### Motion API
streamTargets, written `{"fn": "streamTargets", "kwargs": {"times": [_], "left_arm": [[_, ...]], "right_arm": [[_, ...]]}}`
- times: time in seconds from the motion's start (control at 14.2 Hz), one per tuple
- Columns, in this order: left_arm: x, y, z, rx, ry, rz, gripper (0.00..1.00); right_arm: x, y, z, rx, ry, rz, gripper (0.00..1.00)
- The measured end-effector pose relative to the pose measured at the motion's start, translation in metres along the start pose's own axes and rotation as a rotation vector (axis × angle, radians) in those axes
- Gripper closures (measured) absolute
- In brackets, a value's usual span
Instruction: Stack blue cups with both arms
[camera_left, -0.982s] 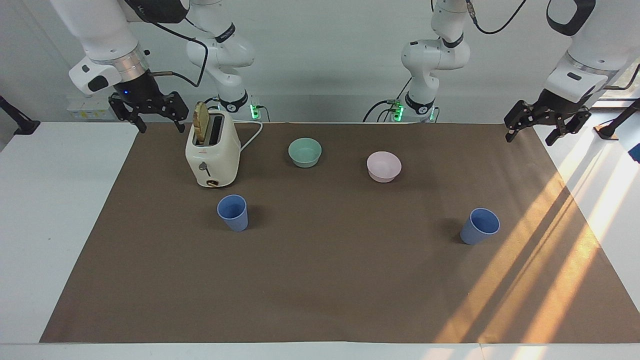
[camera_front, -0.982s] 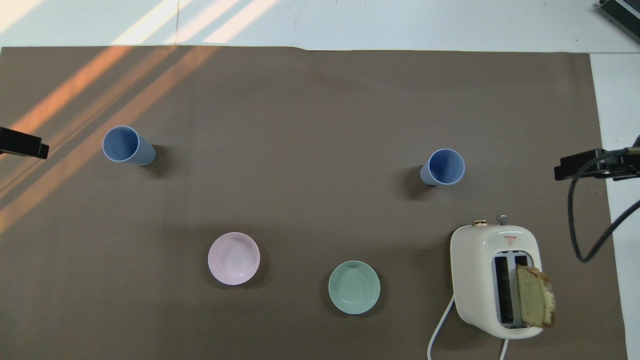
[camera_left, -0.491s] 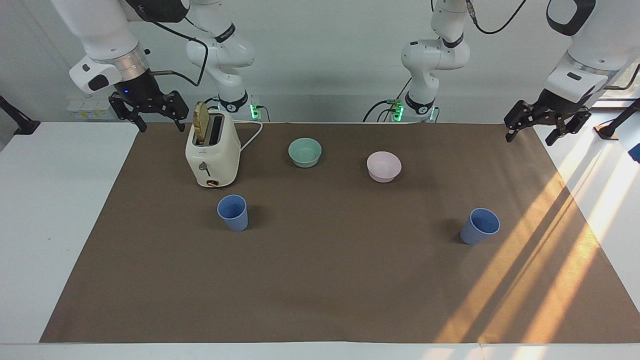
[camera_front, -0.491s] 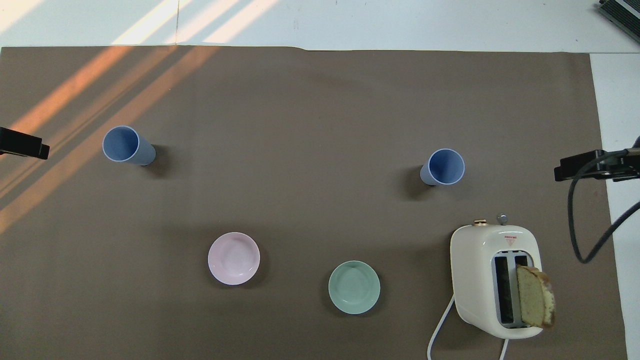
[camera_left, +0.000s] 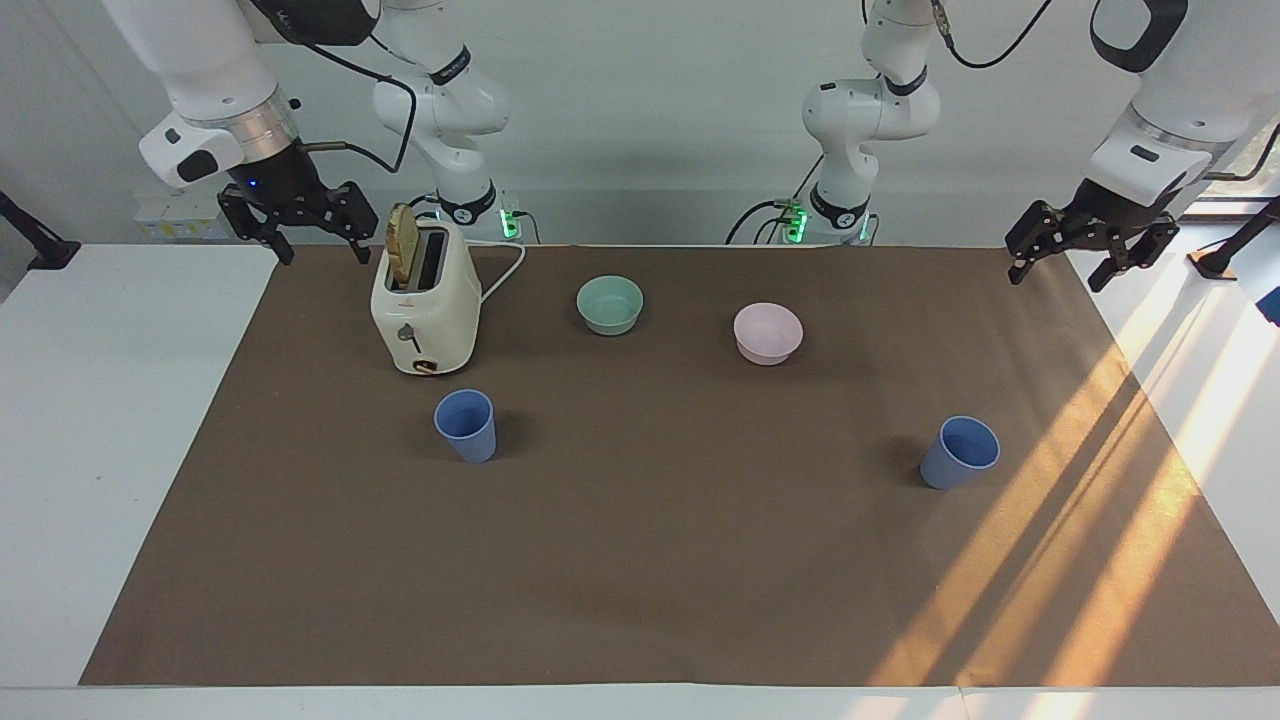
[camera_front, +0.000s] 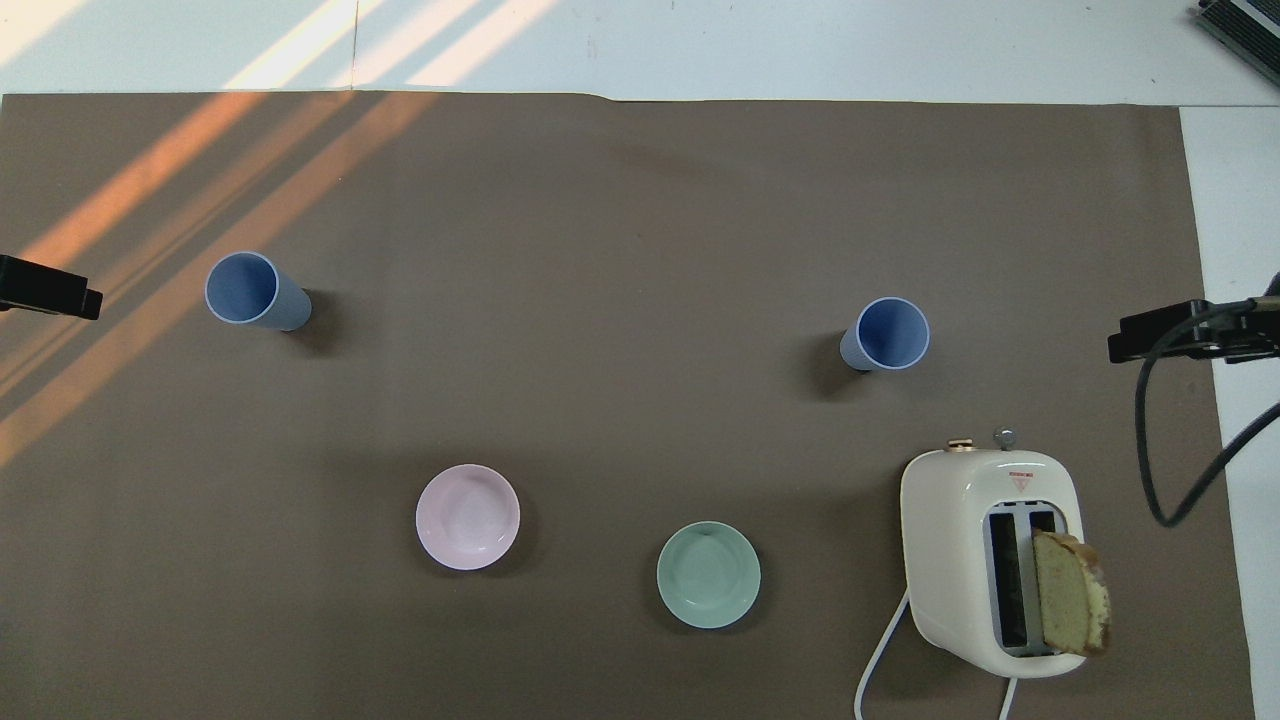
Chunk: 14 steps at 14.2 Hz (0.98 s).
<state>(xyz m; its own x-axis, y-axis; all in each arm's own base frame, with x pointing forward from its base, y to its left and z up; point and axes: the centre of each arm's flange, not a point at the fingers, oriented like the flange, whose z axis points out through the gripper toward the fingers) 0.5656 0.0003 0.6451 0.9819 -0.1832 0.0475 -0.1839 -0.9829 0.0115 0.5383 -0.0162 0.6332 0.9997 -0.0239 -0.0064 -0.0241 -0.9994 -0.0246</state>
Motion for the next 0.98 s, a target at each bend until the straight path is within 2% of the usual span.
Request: {"fn": "streamTargets", "kwargs": {"times": [0.56,0.98], "left_arm": [[0.0001,0.0,0.0005,0.0,0.0,0.0,0.0],[0.007,-0.0015,0.0065,0.007,0.036,0.0,0.0]], "right_arm": [[0.0002,0.0,0.0013,0.0,0.0,0.0,0.0],[0.0006,0.0001,0.0019,0.0,0.001,0.0,0.0]]}}
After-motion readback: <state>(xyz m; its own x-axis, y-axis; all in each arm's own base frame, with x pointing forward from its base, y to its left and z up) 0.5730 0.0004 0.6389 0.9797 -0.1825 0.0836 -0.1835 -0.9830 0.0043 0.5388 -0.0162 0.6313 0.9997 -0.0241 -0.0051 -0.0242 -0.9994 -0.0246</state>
